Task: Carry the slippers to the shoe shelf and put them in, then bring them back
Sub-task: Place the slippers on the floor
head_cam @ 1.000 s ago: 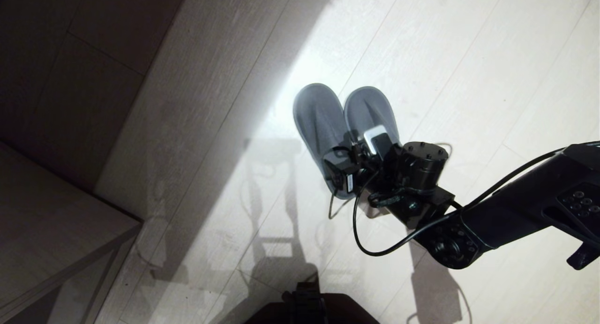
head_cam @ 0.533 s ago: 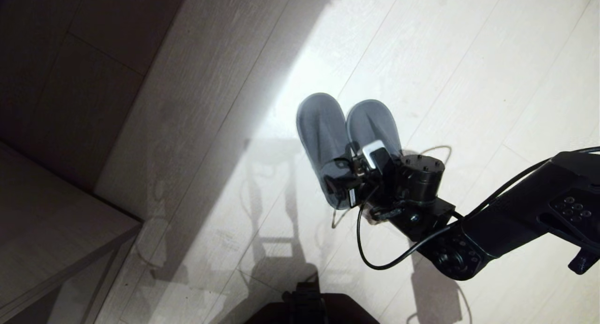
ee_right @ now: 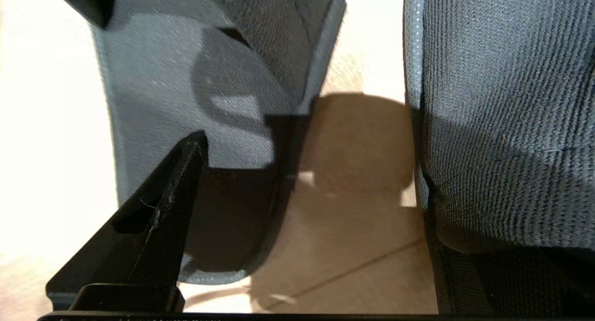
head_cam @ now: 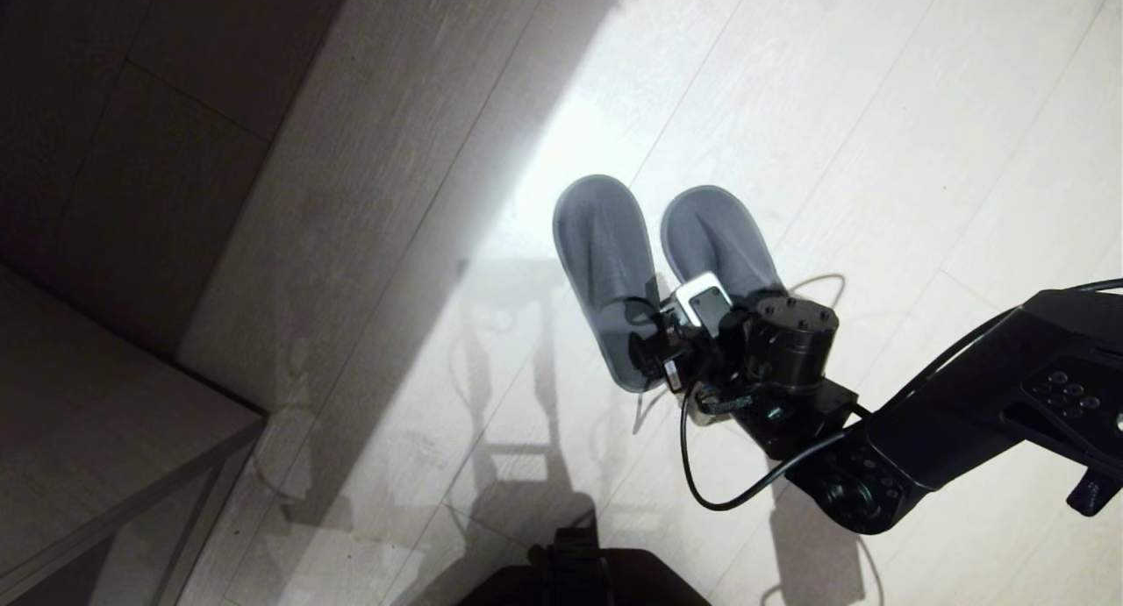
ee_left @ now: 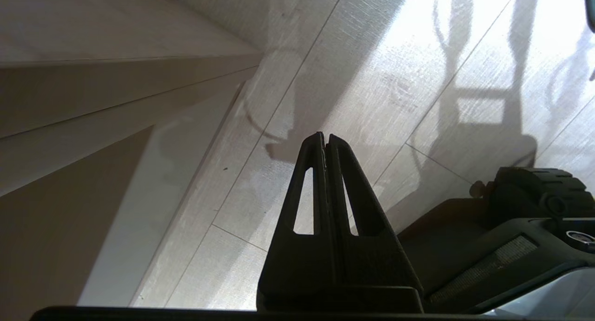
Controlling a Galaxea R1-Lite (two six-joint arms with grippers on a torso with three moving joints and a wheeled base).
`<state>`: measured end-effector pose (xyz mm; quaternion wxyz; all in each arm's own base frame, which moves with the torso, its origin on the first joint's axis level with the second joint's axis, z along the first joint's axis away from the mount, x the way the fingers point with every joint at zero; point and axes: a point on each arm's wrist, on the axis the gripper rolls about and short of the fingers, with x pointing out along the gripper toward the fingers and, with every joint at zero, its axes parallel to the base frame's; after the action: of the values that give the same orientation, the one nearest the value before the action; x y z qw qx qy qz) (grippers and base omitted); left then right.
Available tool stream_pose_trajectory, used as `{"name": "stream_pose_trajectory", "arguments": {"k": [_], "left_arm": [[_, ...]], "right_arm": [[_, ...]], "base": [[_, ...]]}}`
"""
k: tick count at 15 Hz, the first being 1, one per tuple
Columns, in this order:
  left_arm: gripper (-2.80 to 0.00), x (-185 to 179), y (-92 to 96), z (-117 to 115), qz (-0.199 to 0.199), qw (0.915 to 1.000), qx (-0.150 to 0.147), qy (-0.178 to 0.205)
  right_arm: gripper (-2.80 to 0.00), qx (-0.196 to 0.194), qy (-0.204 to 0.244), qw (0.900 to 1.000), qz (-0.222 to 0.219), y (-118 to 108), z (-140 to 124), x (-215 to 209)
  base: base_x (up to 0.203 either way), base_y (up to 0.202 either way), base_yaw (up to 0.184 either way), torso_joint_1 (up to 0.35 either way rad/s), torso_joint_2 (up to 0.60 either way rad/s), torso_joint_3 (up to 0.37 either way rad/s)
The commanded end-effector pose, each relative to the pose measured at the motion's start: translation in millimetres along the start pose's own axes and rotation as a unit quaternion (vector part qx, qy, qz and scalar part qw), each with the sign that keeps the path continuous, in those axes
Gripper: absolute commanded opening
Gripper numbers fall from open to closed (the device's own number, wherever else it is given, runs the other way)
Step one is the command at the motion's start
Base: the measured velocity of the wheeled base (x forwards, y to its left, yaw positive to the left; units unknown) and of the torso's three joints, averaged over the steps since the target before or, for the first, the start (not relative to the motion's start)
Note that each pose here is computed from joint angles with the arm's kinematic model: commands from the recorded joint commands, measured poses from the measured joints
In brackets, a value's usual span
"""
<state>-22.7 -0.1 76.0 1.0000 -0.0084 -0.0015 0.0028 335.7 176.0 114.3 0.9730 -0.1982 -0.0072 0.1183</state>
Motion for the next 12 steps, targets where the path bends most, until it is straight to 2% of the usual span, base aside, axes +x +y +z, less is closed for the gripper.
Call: {"name": "stream_pose_trajectory", "arguments": {"k": [1,7,9,12], "left_arm": [[-2.8,0.1,0.0,0.1,0.0,1.0,0.0,0.0],[-2.8,0.1,0.0,0.1,0.0,1.0,0.0,0.0],[-2.8,0.1,0.0,0.2,0.0,1.0,0.0,0.0],[-2.8,0.1,0.0,0.0,0.0,1.0,0.0,0.001]], "right_arm": [[0.0,-0.002,0.0,1.0,-0.004,0.3,0.1,-0.8],[0.0,-0.022,0.012,0.998,-0.052,0.7,-2.0,1.6],[0.0,-0.013,-0.017,0.997,-0.068,1.1,-1.0,5.9],[0.0,-0.005,-0.086,0.996,-0.027,-2.0,7.9,15.6]], "base": [[0.0,0.0,0.0,0.0,0.0,0.0],[0.0,0.0,0.0,0.0,0.0,0.0],[0.0,0.0,0.0,0.0,0.0,0.0],[0.0,0.0,0.0,0.0,0.0,0.0]]}}
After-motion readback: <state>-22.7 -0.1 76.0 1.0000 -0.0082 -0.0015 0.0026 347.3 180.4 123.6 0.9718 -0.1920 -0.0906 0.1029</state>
